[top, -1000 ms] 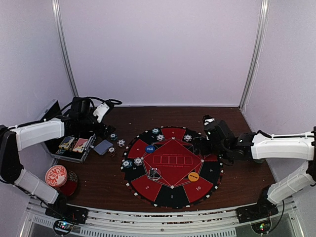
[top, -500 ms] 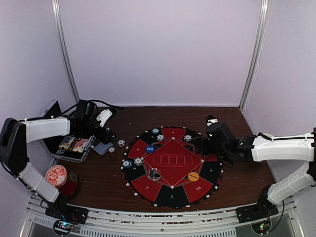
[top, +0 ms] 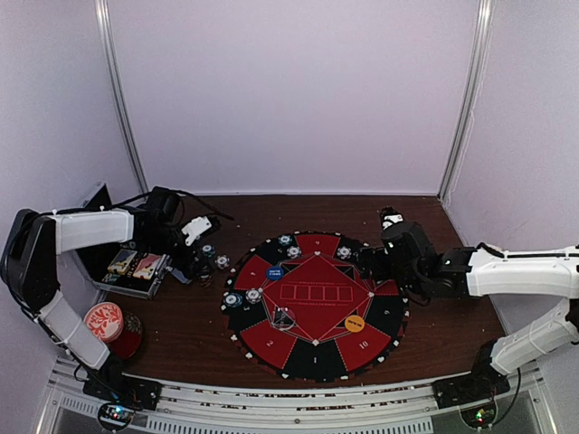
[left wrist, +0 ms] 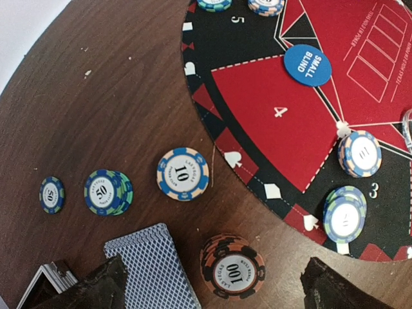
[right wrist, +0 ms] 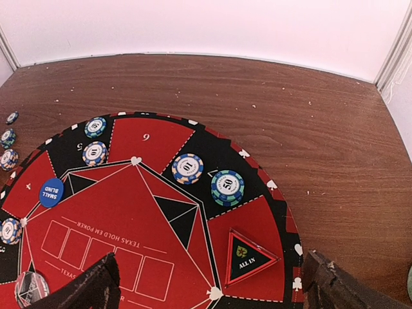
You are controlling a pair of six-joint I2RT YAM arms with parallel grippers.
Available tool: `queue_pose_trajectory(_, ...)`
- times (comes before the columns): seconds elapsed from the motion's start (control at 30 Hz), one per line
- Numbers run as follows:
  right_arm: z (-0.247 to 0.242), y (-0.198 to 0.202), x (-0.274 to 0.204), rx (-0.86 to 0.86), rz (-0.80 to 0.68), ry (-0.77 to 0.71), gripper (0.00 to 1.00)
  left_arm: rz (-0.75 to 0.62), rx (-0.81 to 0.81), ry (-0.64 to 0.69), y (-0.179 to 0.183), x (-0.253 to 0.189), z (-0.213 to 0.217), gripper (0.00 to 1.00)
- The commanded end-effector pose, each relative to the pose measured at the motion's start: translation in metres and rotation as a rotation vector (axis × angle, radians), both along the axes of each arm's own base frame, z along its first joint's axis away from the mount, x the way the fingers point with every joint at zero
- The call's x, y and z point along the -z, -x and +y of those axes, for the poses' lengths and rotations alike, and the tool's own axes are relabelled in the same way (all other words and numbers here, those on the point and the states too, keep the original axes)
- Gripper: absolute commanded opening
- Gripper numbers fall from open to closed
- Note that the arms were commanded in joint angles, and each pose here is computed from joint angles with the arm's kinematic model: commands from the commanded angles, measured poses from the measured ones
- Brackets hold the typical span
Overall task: Distribute texas hold em gaming equipment
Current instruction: Pick up the pile of poker chips from the pile of poker chips.
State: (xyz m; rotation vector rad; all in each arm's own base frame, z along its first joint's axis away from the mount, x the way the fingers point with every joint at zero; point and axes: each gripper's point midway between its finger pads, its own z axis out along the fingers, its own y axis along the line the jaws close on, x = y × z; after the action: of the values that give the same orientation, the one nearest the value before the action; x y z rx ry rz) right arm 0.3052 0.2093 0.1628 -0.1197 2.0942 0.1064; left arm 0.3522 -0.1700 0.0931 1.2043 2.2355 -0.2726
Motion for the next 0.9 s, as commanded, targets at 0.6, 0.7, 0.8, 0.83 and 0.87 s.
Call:
queue_pose_trajectory(0.6, 0.006, 0.001, 0.003, -0.009, -0.004, 0.007, 1.00, 0.050, 0.042, -0.075, 0.008, 0.026, 0.011, 0.94)
queue_pose_trajectory(0.7, 0.006, 0.001, 0.003, -0.010, -0.005, 0.007, 1.00, 0.058, 0.043, -0.081, 0.009, 0.030, 0.011, 0.93)
queue_pose_trajectory(0.8, 0.007, 0.002, 0.003, -0.012, -0.004, 0.008, 1.00, 0.062, 0.044, -0.083, 0.008, 0.031, 0.011, 0.91)
queue_pose_trajectory(0.83, 0.007, 0.002, 0.003, -0.011, -0.004, 0.009, 1.00, 0.063, 0.044, -0.083, 0.008, 0.032, 0.010, 0.91)
queue_pose_trajectory(0.87, 0.006, 0.002, 0.003, -0.011, -0.004, 0.009, 1.00, 0.067, 0.043, -0.082, 0.008, 0.033, 0.010, 0.90)
